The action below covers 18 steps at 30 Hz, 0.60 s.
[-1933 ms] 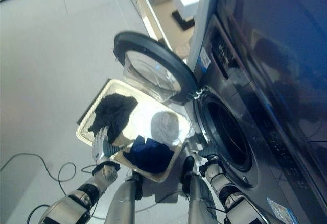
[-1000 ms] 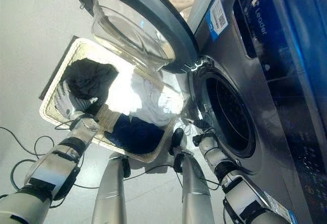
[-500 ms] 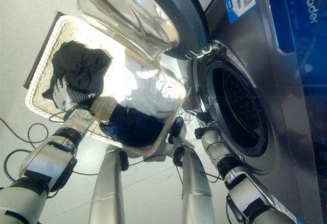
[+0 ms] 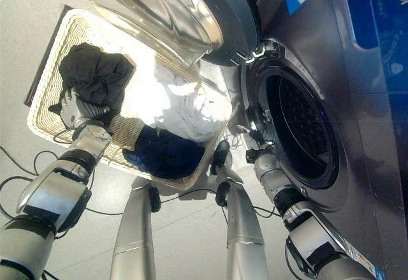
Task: Put the clothes into the washing machine.
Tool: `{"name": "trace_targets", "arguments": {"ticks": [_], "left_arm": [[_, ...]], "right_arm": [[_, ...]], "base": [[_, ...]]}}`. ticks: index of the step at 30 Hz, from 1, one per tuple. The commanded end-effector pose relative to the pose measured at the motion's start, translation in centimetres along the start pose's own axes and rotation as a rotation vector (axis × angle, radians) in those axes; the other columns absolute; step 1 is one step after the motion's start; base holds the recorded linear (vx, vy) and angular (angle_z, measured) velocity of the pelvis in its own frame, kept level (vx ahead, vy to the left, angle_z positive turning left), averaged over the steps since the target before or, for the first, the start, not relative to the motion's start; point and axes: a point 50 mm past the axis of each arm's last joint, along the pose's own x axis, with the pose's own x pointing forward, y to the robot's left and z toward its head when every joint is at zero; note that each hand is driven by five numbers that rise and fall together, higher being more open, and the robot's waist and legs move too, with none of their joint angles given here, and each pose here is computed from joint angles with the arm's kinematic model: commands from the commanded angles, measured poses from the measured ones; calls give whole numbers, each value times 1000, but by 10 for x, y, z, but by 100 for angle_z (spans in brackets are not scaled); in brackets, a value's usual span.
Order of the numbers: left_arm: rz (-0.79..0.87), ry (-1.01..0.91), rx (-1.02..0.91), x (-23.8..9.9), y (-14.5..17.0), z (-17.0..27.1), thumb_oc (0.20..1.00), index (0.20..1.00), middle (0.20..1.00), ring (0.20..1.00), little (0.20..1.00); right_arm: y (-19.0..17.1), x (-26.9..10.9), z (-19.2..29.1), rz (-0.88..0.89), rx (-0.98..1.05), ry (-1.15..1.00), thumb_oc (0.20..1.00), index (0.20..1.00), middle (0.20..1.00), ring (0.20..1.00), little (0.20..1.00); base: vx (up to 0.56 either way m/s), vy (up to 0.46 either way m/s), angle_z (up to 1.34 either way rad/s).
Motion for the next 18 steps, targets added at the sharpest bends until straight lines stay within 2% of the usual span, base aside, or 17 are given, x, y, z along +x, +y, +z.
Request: {"name": "trace_targets", "arguments": {"ticks": [1,9,18], "left_arm": [[-206,71,23,-15,-27,-19,200,200,200,200,200],[-12,-61,-13,-13,-16,-7,200,200,200,200,200],[79,-140,-35,-20,-17,-10,200,200,200,200,200]], "right_arm": [[-15,-3,3,-66,71,-46,1000,1000,1000,1000,1000],[-14,-6,2,-79,93,-62,1000,1000,1000,1000,1000],[-11,-15,-7,-92,89,-46,1000,1000,1000,1000,1000]], "base": [[1,8,-4],[0,1,0],[3,-9,1]]}}
